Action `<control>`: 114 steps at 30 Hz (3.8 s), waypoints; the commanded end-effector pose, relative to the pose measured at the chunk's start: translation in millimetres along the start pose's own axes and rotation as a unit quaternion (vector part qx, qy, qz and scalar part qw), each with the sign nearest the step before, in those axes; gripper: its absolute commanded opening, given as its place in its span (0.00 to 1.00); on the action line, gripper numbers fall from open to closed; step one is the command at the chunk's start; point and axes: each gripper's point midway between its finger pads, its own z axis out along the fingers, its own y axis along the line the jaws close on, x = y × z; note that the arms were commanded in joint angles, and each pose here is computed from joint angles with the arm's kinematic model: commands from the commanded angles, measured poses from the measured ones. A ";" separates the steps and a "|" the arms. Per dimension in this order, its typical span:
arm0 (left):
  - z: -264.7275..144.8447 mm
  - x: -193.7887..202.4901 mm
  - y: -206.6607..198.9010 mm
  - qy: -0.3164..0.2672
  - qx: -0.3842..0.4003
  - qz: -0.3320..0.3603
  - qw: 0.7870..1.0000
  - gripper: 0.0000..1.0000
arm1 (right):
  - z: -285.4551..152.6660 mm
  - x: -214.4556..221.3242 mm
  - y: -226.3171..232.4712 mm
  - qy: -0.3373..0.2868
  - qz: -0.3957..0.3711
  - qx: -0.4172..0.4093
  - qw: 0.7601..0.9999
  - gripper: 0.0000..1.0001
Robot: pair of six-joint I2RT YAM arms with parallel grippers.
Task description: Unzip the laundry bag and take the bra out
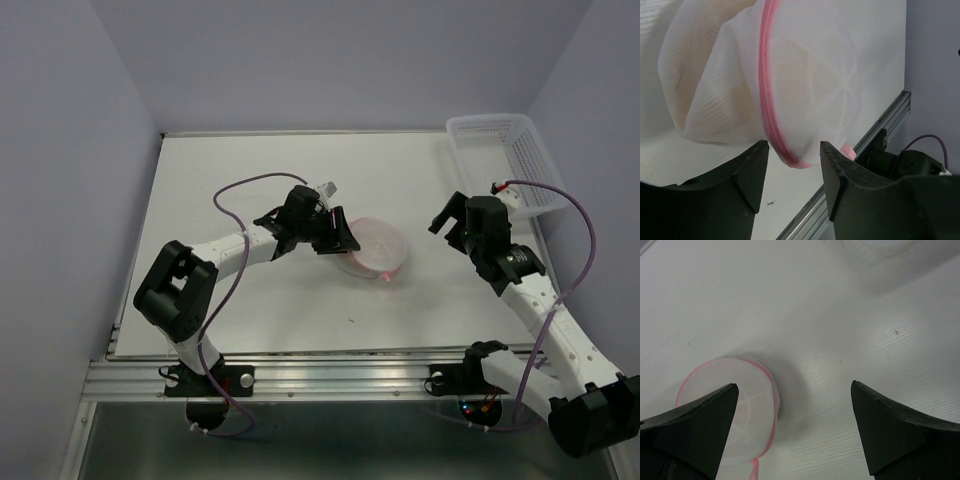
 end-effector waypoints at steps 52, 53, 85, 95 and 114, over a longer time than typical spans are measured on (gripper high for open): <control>-56.0 -49.1 -27.6 -0.201 -0.046 -0.191 0.960 0.00 | -55.0 156.1 128.6 0.203 -0.124 -0.383 0.893 0.99; -54.9 -47.6 -26.3 -0.198 -0.048 -0.192 0.960 0.00 | -43.7 151.9 127.2 0.183 -0.121 -0.364 0.905 0.98; -57.8 -46.3 -29.1 -0.194 -0.047 -0.201 0.959 0.00 | 13.1 144.2 140.6 0.095 -0.035 -0.292 0.951 0.40; -61.3 -45.9 -29.3 -0.197 -0.046 -0.200 0.959 0.00 | 18.0 151.1 134.2 0.101 -0.011 -0.270 0.958 0.38; -75.3 -55.1 -12.2 -0.211 -0.059 -0.202 0.954 0.00 | 13.3 156.4 119.8 0.115 -0.044 -0.255 0.959 0.01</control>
